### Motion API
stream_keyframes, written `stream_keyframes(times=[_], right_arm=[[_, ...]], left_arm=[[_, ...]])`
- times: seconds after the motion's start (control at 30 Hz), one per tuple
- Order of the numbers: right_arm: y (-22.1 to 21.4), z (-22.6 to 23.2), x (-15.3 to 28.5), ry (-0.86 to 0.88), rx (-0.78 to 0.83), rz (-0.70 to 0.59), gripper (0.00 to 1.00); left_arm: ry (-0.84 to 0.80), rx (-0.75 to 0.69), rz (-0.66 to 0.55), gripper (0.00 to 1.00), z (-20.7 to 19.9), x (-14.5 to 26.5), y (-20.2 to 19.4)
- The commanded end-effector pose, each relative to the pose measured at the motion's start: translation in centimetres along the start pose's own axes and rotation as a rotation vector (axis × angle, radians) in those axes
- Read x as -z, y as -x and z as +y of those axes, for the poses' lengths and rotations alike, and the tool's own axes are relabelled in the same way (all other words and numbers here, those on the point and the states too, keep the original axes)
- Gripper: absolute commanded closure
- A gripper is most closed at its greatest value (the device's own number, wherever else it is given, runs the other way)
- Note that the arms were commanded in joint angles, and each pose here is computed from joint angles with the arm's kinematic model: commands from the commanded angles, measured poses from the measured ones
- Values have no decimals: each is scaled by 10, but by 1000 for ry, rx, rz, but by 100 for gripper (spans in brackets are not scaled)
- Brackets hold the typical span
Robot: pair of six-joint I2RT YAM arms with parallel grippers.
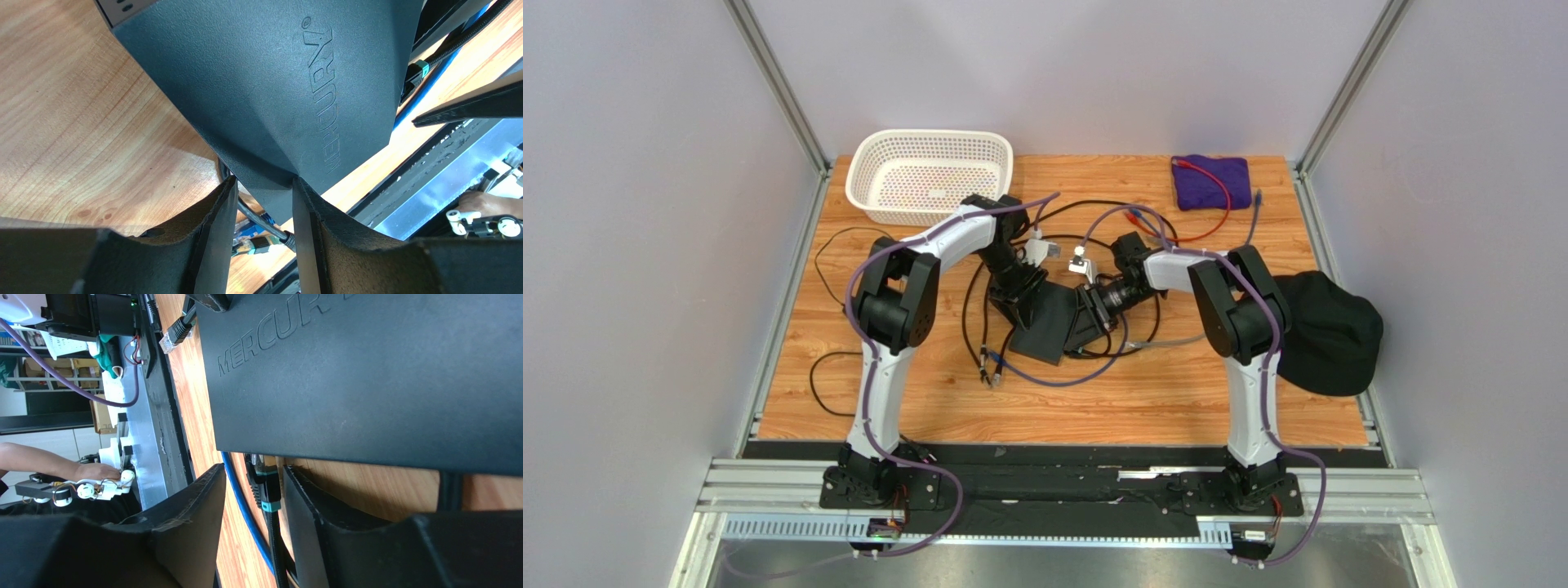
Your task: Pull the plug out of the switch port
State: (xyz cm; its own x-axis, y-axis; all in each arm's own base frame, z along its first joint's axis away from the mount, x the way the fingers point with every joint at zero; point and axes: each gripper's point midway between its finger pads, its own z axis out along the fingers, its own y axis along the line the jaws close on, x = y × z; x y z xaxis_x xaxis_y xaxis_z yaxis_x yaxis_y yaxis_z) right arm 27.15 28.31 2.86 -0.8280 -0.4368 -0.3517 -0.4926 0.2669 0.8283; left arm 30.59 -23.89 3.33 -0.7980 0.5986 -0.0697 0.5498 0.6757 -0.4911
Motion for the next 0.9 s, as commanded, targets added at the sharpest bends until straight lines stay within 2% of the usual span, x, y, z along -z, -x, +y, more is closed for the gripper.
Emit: stream_keyframes(times=[0.0,0.17,0.33,0.43,0.73,0.87], right_arm=[[-14,-31,-12,-107,33,56,59],[-15,-37,-14,-118,8,65,66],[-14,-39,-15,-115,-13,67,68],[-14,-41,-16,-117,-29,72,72],[-13,-58,-15,-155,-123,83,96],[-16,-68,-14,-191,-161,98,100]], left_arm=[[77,4,90,53,26,-25,-17],[77,1,90,53,26,-25,-17],[77,-2,87,53,26,-24,-16],[79,-2,88,53,26,-24,-17],[80,-8,89,53,26,-24,-18],[82,-10,92,54,27,-24,-18]])
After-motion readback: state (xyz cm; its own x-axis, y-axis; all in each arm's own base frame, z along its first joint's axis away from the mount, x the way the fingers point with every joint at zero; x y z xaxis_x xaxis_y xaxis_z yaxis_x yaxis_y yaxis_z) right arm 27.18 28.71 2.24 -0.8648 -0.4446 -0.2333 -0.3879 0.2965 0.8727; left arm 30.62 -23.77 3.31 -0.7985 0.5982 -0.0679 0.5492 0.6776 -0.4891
